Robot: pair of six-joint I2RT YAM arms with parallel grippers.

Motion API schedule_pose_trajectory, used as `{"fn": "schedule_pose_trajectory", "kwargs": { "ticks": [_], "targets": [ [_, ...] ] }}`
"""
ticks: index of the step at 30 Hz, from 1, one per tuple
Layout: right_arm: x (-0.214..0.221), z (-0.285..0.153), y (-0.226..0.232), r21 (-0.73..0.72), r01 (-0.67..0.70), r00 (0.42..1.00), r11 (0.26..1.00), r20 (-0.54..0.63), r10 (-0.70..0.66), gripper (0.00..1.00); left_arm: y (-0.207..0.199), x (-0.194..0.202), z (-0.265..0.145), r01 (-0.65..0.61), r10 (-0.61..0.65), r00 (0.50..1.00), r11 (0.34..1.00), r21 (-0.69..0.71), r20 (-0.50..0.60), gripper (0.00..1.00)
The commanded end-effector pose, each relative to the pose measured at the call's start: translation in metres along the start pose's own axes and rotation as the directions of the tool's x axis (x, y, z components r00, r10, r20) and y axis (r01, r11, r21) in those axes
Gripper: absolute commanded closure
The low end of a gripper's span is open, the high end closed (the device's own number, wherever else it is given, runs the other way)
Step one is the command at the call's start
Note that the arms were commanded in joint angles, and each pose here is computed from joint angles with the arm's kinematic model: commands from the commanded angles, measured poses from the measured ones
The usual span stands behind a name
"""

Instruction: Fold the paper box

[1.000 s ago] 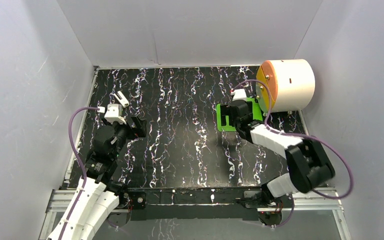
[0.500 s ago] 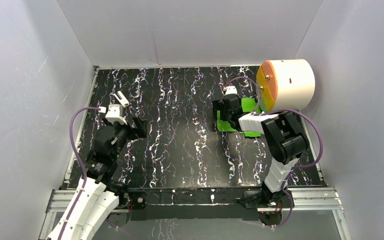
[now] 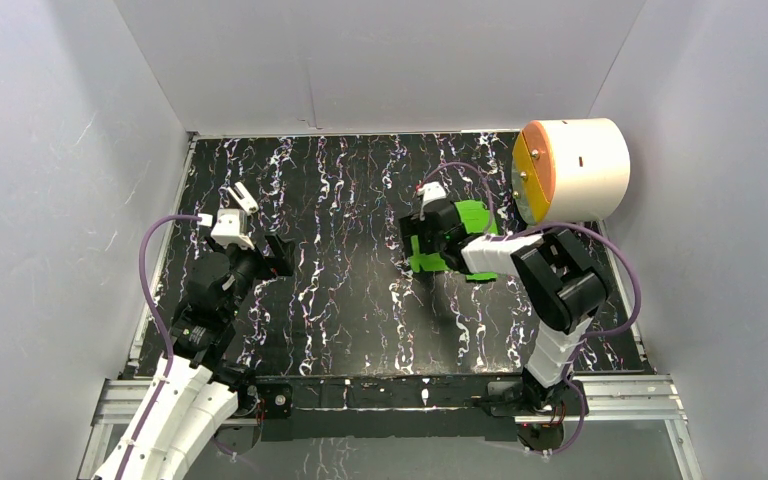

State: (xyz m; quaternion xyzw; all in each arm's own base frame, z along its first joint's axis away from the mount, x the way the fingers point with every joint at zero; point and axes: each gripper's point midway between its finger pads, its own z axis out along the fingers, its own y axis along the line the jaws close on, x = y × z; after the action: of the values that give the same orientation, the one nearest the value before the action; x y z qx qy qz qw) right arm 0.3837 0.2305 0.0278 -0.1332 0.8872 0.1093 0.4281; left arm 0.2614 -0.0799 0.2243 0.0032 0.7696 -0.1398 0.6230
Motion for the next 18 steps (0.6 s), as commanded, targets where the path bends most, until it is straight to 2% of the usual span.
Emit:
{"fn": "schedule_pose_trajectory", "kwargs": {
  "ticks": [1, 5, 10, 14, 18],
  "targets": [
    [0.031, -0.019, 0.062, -0.184, 0.1, 0.992, 0.978, -0.058, -0.112, 0.02, 0.0, -0.003, 0.0, -0.011, 0.011, 1.0, 1.0, 0.003, 0.024, 0.08],
    [0.051, -0.038, 0.109, -0.306, 0.155, 0.979, 0.94, -0.081, -0.187, 0.01, 0.0, -0.003, 0.0, -0.012, 0.012, 1.0, 1.0, 0.0, 0.02, 0.08],
    [0.066, -0.059, 0.149, -0.387, 0.232, 0.953, 0.893, -0.093, -0.288, 0.02, -0.001, 0.002, 0.003, -0.012, 0.012, 1.0, 1.0, 0.005, -0.004, 0.08],
    [0.045, -0.078, 0.169, -0.428, 0.238, 0.956, 0.872, -0.053, -0.287, 0.01, -0.002, 0.012, 0.01, -0.006, 0.006, 0.999, 1.0, 0.008, -0.053, 0.08],
    [0.009, -0.097, 0.16, -0.355, 0.208, 0.973, 0.912, -0.02, -0.229, 0.02, -0.01, 0.028, 0.021, 0.007, -0.001, 0.982, 1.0, 0.031, -0.191, 0.08]
  ]
}}
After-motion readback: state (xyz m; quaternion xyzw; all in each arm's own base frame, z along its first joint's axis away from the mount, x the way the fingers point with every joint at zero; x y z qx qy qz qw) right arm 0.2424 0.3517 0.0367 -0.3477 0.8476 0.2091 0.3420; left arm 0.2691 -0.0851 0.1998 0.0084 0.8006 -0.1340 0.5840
